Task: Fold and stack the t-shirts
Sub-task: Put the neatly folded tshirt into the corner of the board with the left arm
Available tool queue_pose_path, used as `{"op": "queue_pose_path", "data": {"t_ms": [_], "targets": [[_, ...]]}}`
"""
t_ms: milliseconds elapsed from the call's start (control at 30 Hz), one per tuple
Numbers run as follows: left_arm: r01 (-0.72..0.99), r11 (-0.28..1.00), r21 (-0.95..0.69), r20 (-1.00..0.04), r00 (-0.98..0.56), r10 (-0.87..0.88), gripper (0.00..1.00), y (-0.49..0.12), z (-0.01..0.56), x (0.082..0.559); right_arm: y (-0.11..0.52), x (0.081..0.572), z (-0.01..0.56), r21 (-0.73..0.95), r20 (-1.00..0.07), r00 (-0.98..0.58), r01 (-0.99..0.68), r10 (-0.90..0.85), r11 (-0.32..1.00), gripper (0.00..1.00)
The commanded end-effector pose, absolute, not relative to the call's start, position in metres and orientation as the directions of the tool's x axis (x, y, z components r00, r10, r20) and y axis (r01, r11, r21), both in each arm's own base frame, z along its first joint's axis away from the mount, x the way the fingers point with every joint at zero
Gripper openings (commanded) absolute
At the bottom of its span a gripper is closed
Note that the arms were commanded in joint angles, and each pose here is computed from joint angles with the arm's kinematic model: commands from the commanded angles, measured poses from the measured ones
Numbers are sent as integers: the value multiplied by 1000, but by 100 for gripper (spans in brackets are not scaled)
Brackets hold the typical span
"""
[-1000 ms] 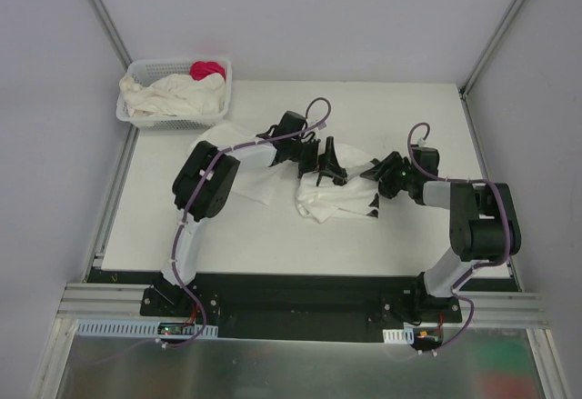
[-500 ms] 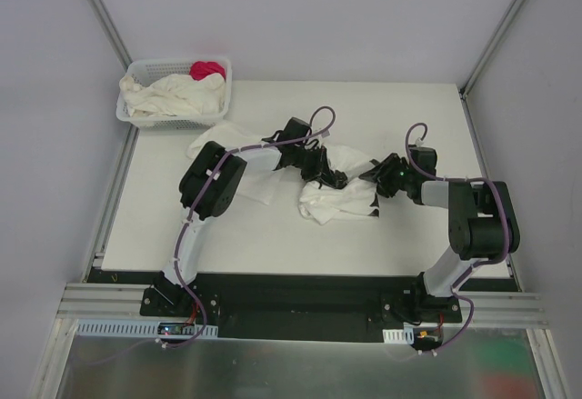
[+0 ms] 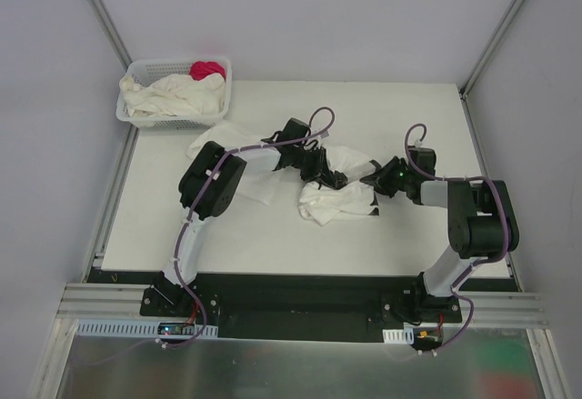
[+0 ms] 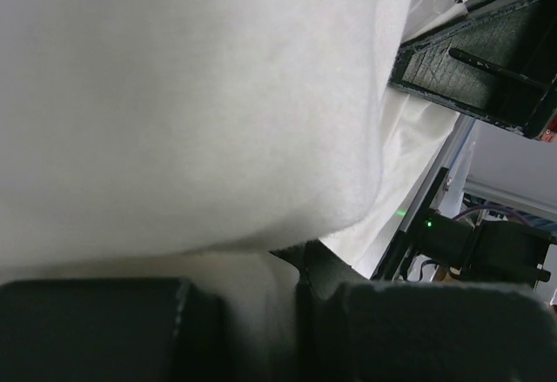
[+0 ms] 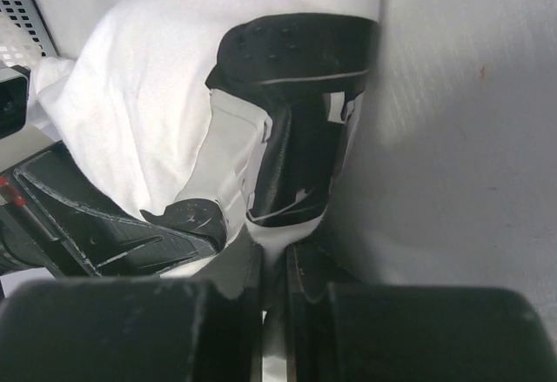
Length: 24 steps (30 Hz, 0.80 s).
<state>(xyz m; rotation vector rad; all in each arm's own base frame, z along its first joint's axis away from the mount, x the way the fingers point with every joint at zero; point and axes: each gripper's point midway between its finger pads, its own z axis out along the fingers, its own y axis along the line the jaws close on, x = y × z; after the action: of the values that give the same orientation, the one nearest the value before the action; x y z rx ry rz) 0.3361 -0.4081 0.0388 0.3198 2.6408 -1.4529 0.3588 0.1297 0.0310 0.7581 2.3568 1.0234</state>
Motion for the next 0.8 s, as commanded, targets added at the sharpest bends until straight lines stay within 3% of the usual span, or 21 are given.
{"op": "queue_pose_path", "data": {"t_ms": [0,767], "targets": [[289,489,-823,-252,-957,141,0,-398,63,337,143,365,53,800,-217,-749,231,626,553,1],[426,567,-705,-493,-869,41,0,-347,180,358,253,399,164,784,-418,-783,-54,461,619,1]]}}
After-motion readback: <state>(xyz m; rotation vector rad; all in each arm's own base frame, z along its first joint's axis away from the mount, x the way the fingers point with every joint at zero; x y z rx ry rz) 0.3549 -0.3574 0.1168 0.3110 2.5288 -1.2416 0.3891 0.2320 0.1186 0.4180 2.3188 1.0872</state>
